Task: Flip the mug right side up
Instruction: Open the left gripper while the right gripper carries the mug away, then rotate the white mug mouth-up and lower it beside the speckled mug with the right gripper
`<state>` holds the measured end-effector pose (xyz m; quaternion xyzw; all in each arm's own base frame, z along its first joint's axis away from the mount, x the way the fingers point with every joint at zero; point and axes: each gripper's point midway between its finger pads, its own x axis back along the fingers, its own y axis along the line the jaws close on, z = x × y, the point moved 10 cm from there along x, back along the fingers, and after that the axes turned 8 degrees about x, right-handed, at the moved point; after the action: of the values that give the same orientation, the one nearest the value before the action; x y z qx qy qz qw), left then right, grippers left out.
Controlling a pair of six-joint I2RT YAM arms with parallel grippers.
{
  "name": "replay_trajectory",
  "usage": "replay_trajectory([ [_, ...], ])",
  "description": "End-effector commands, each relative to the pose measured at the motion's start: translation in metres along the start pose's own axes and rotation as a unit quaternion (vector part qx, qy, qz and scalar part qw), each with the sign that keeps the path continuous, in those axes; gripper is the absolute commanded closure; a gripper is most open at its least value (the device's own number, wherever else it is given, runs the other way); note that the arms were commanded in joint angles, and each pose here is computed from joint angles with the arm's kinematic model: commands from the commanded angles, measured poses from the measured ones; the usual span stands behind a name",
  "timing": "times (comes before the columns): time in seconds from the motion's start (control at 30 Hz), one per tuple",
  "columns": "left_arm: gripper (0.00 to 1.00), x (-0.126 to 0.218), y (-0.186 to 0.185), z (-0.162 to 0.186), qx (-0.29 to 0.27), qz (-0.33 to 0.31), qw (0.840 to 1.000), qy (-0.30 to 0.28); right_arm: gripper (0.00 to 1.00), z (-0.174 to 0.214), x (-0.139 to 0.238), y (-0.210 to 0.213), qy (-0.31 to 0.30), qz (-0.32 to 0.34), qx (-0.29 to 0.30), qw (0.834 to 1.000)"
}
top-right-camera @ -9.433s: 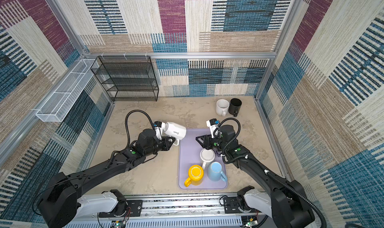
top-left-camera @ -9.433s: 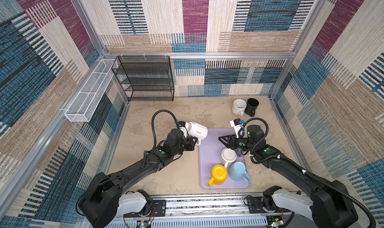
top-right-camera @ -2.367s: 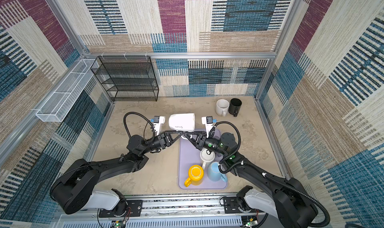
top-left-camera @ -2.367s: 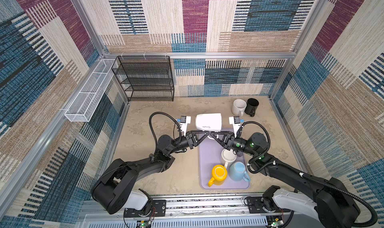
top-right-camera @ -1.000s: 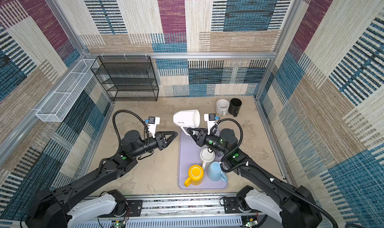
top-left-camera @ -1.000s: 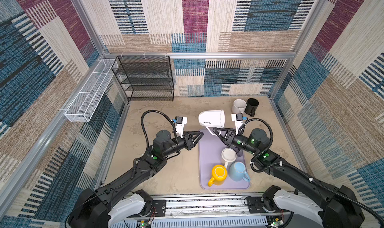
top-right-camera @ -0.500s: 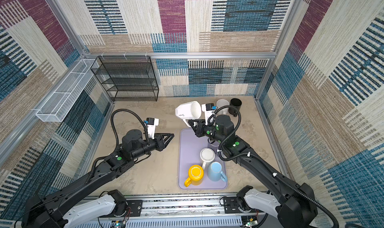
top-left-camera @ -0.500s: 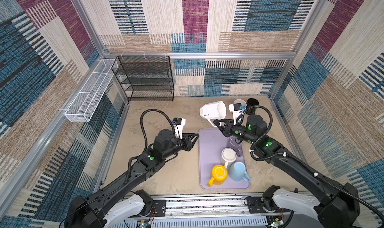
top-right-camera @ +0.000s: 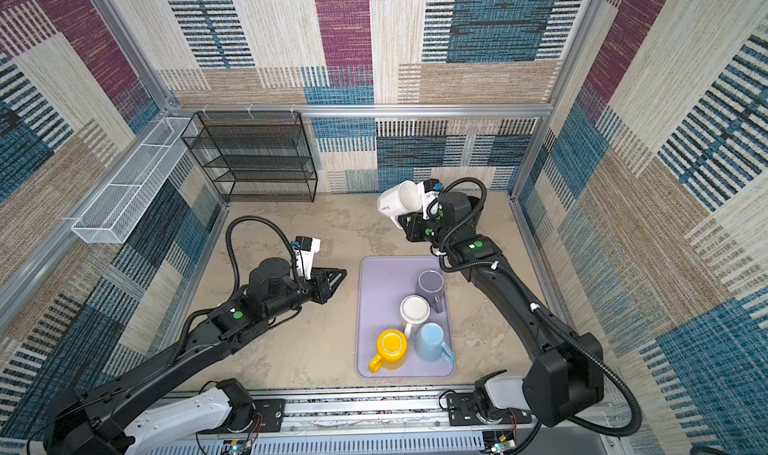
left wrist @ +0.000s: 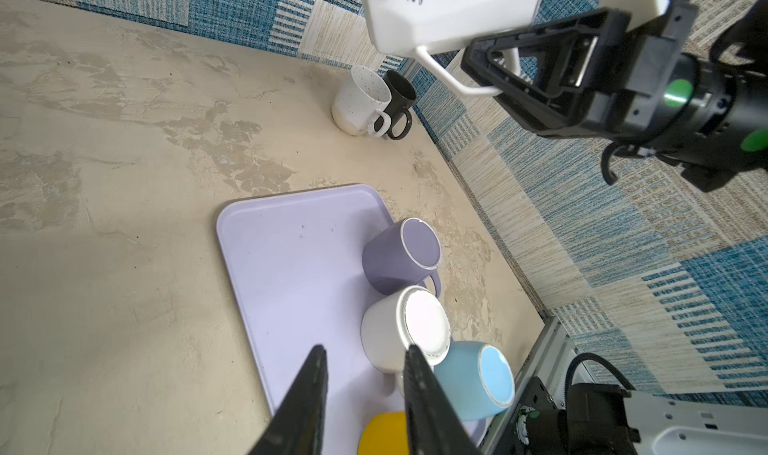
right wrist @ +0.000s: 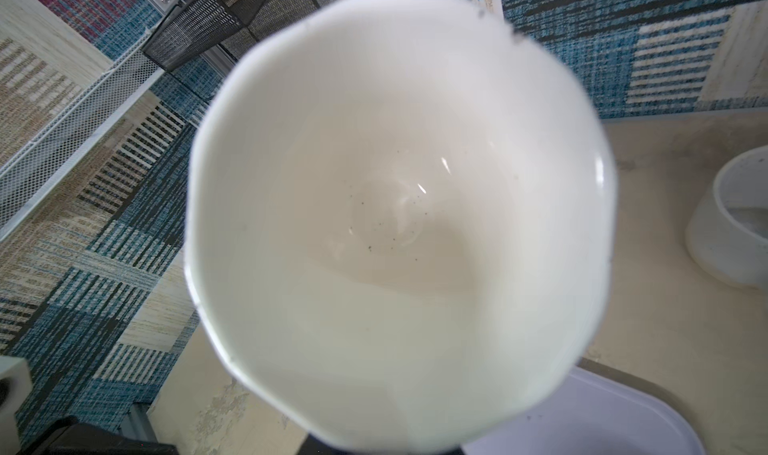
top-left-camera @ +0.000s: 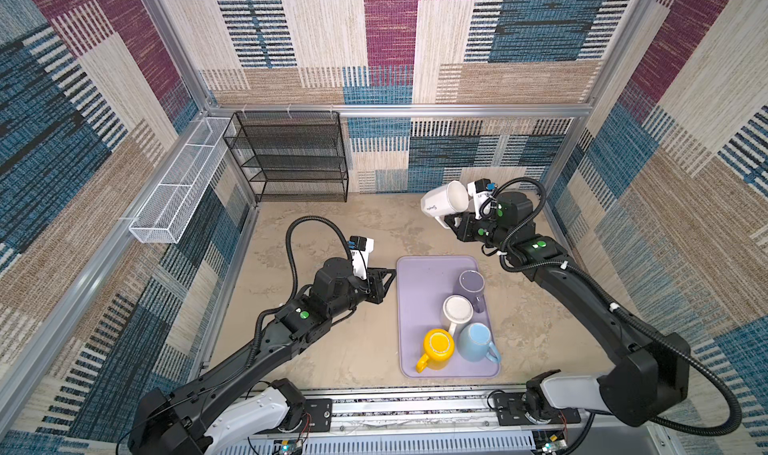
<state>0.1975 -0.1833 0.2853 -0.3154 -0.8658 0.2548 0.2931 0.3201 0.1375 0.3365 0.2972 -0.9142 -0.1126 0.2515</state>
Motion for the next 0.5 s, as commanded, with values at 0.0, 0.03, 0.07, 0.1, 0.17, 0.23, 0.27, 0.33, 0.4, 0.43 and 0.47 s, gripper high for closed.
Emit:
replay_trajectory([
  [0.0,0.68,0.002,-0.002,-0.001,-0.021,-0.008,1.000,-0.001,1.00,-0.015,-0.007,-0.006,-0.004,0.013,0.031,0.999],
  [0.03,0.68,0.002,-0.003,0.000,-0.023,-0.010,1.000,0.001,1.00,-0.018,-0.011,-0.009,0.001,0.022,0.033,0.999],
  [0.07,0.68,0.001,-0.004,0.000,-0.025,-0.011,1.000,0.003,1.00,-0.020,-0.016,-0.012,0.007,0.032,0.035,0.999],
  [0.1,0.68,0.001,-0.004,0.001,-0.027,-0.012,1.000,0.005,1.00,-0.022,-0.020,-0.015,0.013,0.042,0.037,0.998],
  [0.17,0.68,0.001,-0.006,0.002,-0.029,-0.012,0.999,0.007,1.00,-0.025,-0.029,-0.021,0.028,0.065,0.040,0.997],
  [0.23,0.68,0.002,-0.008,0.002,-0.032,-0.011,0.999,0.008,1.00,-0.027,-0.038,-0.027,0.041,0.083,0.042,0.995],
  [0.27,0.68,0.003,-0.008,0.003,-0.034,-0.010,0.999,0.008,1.00,-0.028,-0.042,-0.030,0.048,0.092,0.043,0.994],
  [0.33,0.68,0.004,-0.009,0.003,-0.037,-0.012,0.999,0.009,1.00,-0.027,-0.051,-0.035,0.060,0.103,0.046,0.992],
  [0.4,0.68,0.006,-0.010,0.004,-0.040,-0.014,0.999,0.011,1.00,-0.028,-0.059,-0.039,0.070,0.114,0.048,0.990],
  [0.43,0.68,0.006,-0.010,0.004,-0.041,-0.016,0.999,0.012,1.00,-0.027,-0.064,-0.042,0.077,0.119,0.049,0.989],
  [0.47,0.68,0.006,-0.009,0.005,-0.043,-0.018,0.999,0.013,1.00,-0.025,-0.068,-0.045,0.084,0.126,0.049,0.987],
])
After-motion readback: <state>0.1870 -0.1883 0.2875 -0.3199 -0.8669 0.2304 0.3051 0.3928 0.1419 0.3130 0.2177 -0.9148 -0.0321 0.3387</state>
